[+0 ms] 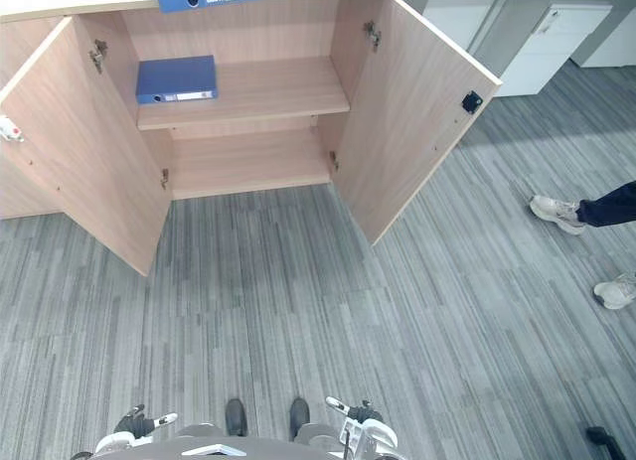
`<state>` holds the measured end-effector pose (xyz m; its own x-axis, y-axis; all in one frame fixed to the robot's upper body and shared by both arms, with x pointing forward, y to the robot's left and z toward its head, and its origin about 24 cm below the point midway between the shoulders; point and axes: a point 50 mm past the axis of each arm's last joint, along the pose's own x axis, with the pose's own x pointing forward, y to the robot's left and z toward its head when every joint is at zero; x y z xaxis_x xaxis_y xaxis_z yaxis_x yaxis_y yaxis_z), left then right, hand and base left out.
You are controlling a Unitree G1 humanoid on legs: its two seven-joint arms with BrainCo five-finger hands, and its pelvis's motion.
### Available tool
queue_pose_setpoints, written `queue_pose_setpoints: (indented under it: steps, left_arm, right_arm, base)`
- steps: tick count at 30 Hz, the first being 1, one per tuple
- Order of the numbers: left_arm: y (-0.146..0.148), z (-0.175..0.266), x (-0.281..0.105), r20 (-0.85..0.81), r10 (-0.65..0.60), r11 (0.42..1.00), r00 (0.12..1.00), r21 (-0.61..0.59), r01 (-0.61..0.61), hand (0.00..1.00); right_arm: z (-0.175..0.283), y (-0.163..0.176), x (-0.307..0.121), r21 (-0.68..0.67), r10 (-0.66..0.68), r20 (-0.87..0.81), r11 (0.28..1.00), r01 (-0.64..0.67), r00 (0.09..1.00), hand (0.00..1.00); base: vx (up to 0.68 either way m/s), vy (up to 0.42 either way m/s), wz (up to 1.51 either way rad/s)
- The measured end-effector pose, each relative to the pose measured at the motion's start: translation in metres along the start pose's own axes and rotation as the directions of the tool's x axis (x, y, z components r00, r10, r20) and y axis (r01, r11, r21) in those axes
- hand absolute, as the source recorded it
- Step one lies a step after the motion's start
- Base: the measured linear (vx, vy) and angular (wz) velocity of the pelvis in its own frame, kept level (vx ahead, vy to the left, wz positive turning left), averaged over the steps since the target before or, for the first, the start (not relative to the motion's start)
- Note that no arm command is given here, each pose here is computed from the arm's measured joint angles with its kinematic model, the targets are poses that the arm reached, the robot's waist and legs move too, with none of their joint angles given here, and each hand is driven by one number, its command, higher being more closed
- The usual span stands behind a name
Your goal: Walk over to the cabinet, pick up the folder, carry it to the office cabinet, place the folder inside the office cabinet, then close the office cabinet door
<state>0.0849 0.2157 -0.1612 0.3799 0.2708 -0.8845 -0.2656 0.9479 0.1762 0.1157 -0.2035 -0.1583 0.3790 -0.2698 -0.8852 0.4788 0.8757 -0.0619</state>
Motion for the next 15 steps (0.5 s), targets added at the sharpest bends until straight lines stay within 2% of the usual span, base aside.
queue_pose_setpoints:
  steps: [8,15]
  left_arm:
    - [-0.007,0.016,0.003,0.039,-0.019,1.0,0.999,0.017,0.019,0.0]
    - [-0.017,0.018,0.002,0.044,-0.045,0.999,0.998,0.0,0.046,0.0]
  right_arm:
    - [0.023,0.006,0.001,-0.004,0.022,0.076,1.0,-0.022,0.997,0.0]
    - [0.036,0.015,0.0,-0.031,0.052,0.136,0.998,-0.048,0.989,0.0]
  base:
    - [0.2,0.074,0.05]
    - [0.36,-0.101,0.49]
